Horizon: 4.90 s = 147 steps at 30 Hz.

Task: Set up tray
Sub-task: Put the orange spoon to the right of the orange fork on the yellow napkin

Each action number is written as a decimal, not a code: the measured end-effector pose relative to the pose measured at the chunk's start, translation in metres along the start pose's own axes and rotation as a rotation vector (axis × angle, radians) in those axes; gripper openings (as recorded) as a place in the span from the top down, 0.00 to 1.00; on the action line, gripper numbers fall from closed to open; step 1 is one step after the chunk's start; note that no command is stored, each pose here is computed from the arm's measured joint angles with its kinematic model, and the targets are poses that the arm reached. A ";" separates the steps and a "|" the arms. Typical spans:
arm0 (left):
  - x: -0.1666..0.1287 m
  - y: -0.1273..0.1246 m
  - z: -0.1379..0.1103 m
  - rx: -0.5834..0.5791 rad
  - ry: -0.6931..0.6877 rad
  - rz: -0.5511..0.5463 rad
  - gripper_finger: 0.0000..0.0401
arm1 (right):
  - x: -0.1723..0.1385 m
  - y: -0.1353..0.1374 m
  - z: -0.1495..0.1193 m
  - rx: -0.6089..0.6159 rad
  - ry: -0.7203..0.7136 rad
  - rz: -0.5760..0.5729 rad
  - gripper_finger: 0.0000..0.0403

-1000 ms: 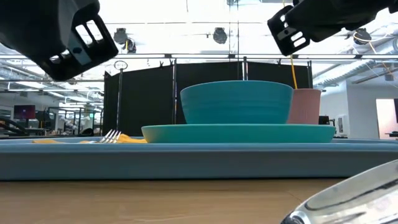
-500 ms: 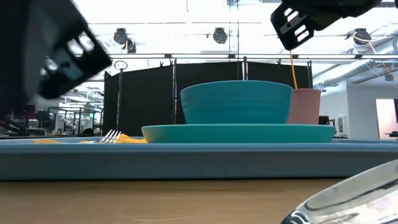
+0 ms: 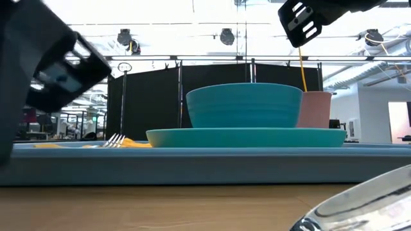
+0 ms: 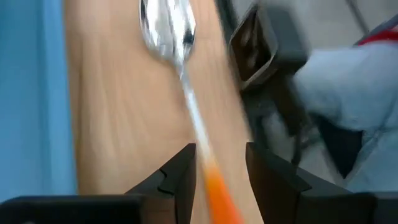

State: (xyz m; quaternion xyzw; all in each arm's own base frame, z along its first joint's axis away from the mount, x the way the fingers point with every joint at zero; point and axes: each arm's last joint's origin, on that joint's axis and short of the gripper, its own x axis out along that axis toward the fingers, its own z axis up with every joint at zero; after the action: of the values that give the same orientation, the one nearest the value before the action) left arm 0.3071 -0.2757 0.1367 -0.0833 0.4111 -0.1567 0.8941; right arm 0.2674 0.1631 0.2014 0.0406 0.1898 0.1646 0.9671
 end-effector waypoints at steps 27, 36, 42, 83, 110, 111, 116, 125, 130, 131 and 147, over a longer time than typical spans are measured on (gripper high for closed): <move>0.039 0.012 0.002 -0.093 0.123 0.183 0.73 | 0.000 0.000 0.000 0.000 0.001 0.000 1.00; 0.036 0.014 0.005 -0.074 0.108 0.195 0.90 | 0.000 0.002 -0.001 -0.001 0.002 0.005 1.00; 0.028 0.012 0.011 -0.006 0.099 0.179 0.68 | -0.001 0.004 -0.001 -0.001 0.001 0.013 1.00; 0.037 0.026 0.023 0.018 0.015 0.164 0.98 | -0.001 0.004 0.000 -0.003 -0.004 0.010 1.00; 0.014 0.016 0.036 -0.049 -0.050 0.179 0.93 | 0.000 0.004 -0.001 0.000 -0.002 0.011 1.00; 0.014 0.017 0.037 -0.030 -0.049 0.168 0.91 | 0.000 0.004 -0.001 0.000 -0.002 0.011 1.00; 0.015 0.013 0.040 0.062 -0.049 0.090 0.76 | 0.000 0.004 -0.001 0.000 -0.002 0.011 1.00; 0.026 0.017 0.038 0.055 -0.058 0.086 0.56 | 0.000 0.004 -0.001 -0.002 -0.002 0.010 1.00; 0.040 0.024 0.030 0.036 -0.037 0.079 0.55 | 0.000 0.004 -0.001 0.000 -0.002 0.010 1.00; 0.040 0.024 0.030 0.033 -0.047 0.089 0.55 | 0.000 0.004 -0.001 0.000 -0.002 0.010 1.00; 0.059 0.035 0.018 -0.031 -0.016 0.136 0.72 | 0.001 0.003 -0.003 -0.004 0.001 -0.014 1.00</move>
State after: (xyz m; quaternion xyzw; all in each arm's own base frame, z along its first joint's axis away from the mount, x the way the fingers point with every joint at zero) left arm 0.3645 -0.2632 0.0973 -0.0704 0.4112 -0.0888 0.9045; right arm 0.2665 0.1665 0.1990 0.0373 0.1901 0.1581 0.9682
